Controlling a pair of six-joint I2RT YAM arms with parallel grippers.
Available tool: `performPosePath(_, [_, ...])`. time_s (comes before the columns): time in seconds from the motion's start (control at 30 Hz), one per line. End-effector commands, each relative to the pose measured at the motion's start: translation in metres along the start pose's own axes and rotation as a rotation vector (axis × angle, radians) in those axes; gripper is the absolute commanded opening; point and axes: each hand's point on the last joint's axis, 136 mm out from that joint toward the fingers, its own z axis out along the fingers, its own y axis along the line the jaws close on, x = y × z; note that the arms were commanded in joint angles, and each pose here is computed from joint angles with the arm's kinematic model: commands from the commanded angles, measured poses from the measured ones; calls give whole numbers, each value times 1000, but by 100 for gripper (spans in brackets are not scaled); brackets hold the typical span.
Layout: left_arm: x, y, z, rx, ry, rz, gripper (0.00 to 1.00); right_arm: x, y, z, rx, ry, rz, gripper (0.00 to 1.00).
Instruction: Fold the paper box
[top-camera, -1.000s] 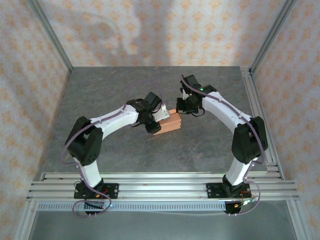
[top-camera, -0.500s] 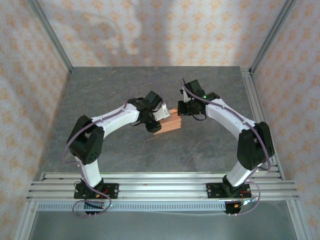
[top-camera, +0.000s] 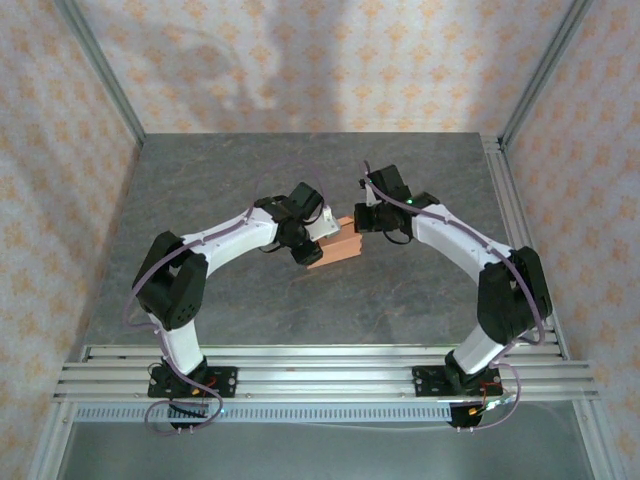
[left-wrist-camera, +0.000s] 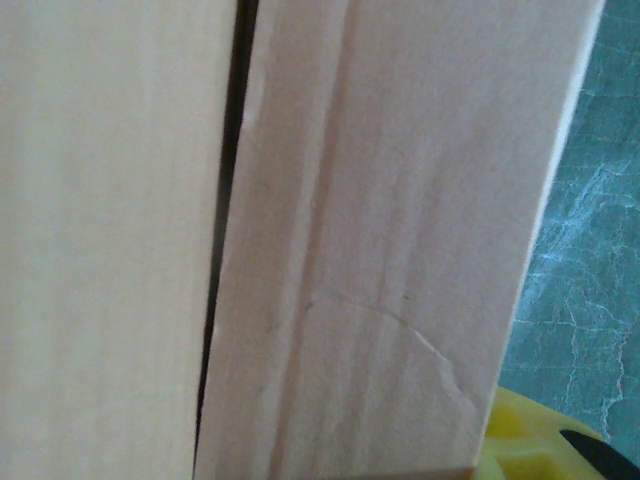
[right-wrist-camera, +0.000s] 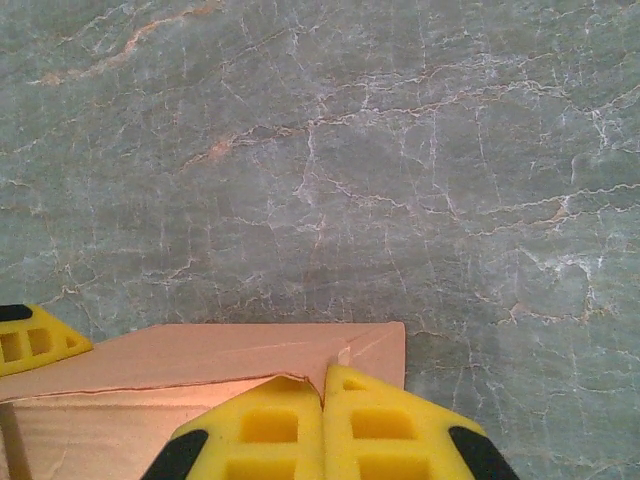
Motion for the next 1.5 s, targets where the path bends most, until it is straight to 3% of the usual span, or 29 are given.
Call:
performPosePath(0.0, [16,-4,23,10,68,15,36,-6,15,-3,-48,-62,-12,0])
performPosePath(0.27, [13,-1,23,8,63,17,36,2,7,0,-31,-90,-83,0])
performPosePath(0.43, [14,-1,24,15,66,15,37,-3,22,-9,-112,-135,-142,1])
performPosePath(0.7, [14,0,24,28,62,11,37,22,12,13,-127,-184,-222,2])
performPosePath(1.07, [-9,9,8,-25,-44,-43,48,21,-5,10,-60,-306,-256,0])
performPosePath(1.2, [-22,12,-8,-51,-118,-71,67,21,-11,12,-29,-334,-251,0])
performPosePath(1.47, [-34,15,-52,-114,-263,-120,96,14,-12,8,-3,-365,-249,0])
